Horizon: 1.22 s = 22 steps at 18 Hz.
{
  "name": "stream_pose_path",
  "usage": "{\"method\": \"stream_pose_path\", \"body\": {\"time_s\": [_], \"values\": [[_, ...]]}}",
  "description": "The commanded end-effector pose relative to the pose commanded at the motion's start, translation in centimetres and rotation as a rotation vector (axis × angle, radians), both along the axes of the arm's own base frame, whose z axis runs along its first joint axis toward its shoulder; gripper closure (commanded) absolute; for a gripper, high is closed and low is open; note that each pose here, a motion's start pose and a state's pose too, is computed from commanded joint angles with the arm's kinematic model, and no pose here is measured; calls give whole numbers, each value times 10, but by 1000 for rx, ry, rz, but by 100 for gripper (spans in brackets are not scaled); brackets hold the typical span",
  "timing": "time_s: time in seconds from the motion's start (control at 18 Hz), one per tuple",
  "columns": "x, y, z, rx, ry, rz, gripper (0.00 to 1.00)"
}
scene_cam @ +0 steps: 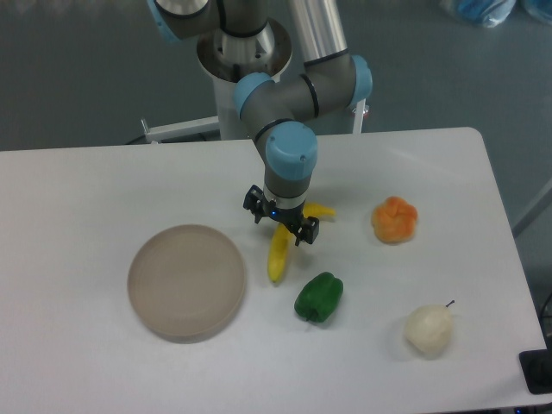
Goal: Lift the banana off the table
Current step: 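Lower the open gripper onto the banana's middle, then close the gripper around the banana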
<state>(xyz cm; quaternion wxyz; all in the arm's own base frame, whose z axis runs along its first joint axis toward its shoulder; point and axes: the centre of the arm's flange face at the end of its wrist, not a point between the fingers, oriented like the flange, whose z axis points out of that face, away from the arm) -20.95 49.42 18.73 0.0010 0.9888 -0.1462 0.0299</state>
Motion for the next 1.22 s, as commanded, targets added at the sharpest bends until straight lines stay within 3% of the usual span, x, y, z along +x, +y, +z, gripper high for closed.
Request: {"method": "stream_pose_path", "body": {"time_s": [0.11, 0.22, 0.39, 0.56, 0.94, 1.11, 1.22], "values": [[-1, 0, 0, 0, 0, 3, 28], [-3, 2, 4, 7, 4, 5, 54], [-5, 2, 5, 9, 5, 6, 69], [-5, 1, 3, 7, 3, 3, 75], [-17, 0, 14, 23, 18, 17, 76], [-41, -11, 48, 57, 69, 50, 76], [-55, -13, 72, 81, 113, 7, 76]]}}
